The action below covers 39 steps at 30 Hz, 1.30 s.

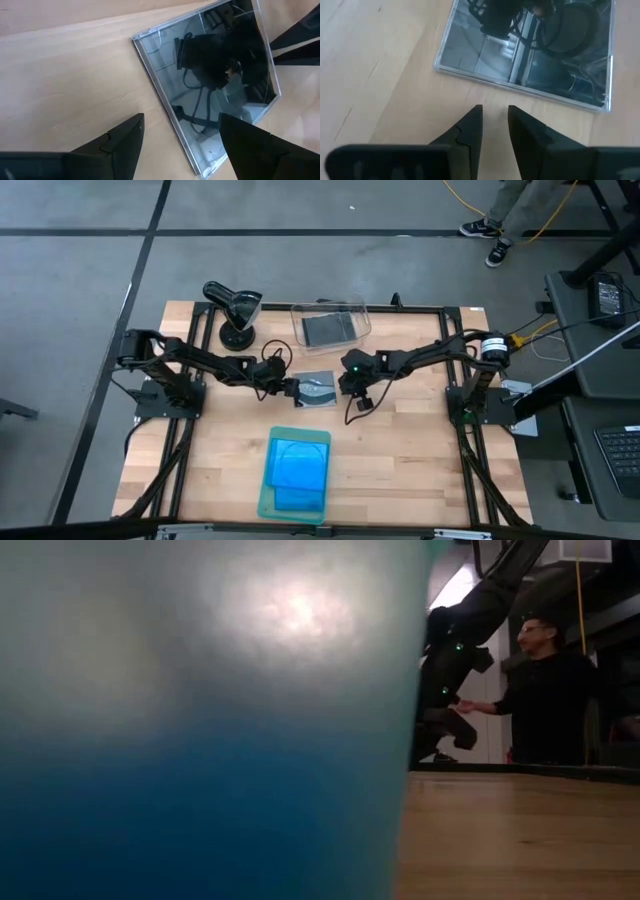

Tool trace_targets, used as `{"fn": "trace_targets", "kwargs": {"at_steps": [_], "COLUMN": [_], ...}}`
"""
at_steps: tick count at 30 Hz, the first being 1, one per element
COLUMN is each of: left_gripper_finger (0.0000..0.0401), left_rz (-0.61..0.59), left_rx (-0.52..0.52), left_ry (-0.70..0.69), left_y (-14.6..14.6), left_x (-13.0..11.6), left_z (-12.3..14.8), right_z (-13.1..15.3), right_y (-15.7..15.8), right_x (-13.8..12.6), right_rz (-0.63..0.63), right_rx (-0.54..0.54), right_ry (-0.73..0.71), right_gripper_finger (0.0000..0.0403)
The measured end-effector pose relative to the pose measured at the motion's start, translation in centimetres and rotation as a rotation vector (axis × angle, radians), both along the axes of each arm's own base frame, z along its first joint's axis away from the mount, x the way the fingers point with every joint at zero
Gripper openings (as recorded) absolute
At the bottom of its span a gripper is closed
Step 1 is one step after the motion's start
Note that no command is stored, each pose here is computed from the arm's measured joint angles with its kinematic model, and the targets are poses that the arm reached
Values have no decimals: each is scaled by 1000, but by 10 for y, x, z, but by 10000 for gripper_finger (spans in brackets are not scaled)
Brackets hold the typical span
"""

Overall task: Pick & place jewel cases by type
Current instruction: Put the black cd case into the transparent bin

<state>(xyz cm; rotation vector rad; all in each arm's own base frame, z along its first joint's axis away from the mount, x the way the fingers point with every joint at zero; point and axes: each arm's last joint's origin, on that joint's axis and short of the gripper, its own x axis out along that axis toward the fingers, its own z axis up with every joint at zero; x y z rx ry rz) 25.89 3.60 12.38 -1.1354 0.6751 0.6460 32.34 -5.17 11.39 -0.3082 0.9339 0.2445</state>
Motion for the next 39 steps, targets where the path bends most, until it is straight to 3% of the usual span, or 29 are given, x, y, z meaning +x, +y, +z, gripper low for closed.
{"fn": "trace_targets", "kwargs": {"at_steps": [7, 15, 31, 39], "left_gripper_finger": [249, 249, 249, 249], "left_rz": [9, 10, 6, 15], "left_rx": [-5, -6, -9, -39], "left_ry": [-1, 0, -41, -71], "left_y": [0, 0, 0, 1], "left_x": [1, 1, 5, 13], "left_z": [-1, -1, -1, -14], "right_z": [-2, -3, -2, -2], "right_y": [0, 1, 0, 0], "right_x": [1, 2, 4, 4], "right_rz": [6, 13, 36, 36], "right_rx": [23, 29, 17, 18], "right_ry": [-5, -11, -44, -46], "right_gripper_finger": [89, 9, 8, 8]}}
